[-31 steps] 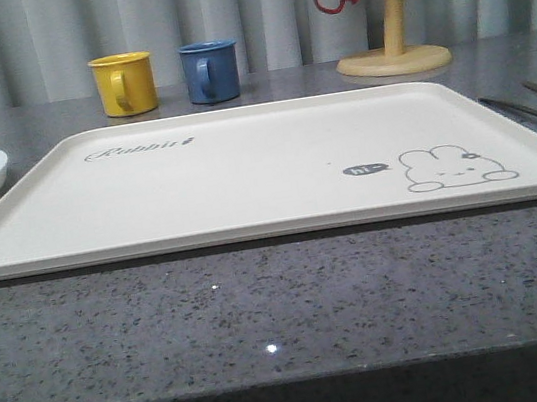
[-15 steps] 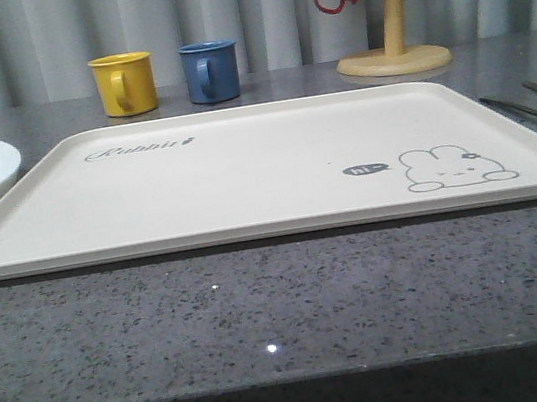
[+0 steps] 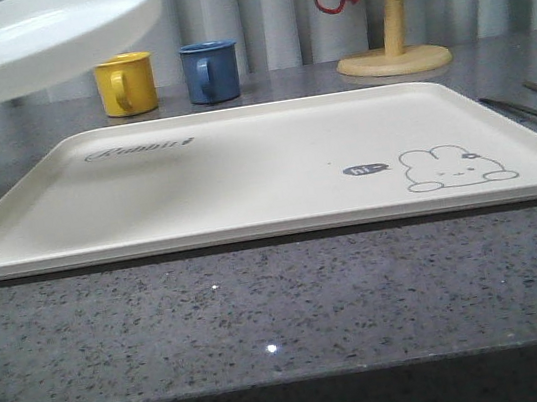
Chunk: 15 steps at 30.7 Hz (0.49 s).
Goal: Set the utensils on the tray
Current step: 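Grasp the plate rim with the left gripper and set it on the tray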
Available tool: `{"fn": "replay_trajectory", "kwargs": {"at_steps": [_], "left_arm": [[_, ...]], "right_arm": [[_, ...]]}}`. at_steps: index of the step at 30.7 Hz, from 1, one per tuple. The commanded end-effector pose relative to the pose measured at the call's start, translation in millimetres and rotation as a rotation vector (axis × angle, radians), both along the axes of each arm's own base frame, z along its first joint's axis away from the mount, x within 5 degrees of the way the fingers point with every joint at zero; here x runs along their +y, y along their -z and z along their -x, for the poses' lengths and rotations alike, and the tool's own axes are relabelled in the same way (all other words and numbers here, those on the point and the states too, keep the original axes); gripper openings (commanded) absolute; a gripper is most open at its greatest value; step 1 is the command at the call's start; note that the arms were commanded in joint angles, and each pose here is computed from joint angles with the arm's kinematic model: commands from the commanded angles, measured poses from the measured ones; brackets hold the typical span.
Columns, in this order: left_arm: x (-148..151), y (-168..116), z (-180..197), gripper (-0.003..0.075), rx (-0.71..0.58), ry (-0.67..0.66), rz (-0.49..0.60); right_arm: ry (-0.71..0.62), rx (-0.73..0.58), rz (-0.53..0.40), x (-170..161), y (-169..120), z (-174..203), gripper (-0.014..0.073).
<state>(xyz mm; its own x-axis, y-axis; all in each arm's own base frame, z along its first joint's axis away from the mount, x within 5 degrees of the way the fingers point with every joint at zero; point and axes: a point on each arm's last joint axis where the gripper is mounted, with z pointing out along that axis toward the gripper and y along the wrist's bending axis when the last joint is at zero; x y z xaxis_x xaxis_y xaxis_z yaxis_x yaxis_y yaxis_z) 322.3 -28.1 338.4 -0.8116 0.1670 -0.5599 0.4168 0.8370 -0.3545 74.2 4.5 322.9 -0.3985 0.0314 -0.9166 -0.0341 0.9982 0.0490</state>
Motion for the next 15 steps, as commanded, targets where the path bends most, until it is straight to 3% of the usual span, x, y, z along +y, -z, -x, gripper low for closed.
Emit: {"fn": "replay_trajectory", "kwargs": {"at_steps": [1, 9, 15], "left_arm": [[-24, -10, -4, -0.0018, -0.070, 0.045, 0.016], [-55, 29, -28, -0.0018, -0.002, 0.098, 0.007], [-58, 51, -40, -0.0015, 0.038, 0.095, -0.013]], "right_arm": [[0.010, -0.090, 0.009, -1, -16, -3, 0.0402], [0.010, -0.090, 0.009, -1, -16, -3, 0.0402], [0.010, -0.090, 0.009, -1, -16, -3, 0.0402]]}}
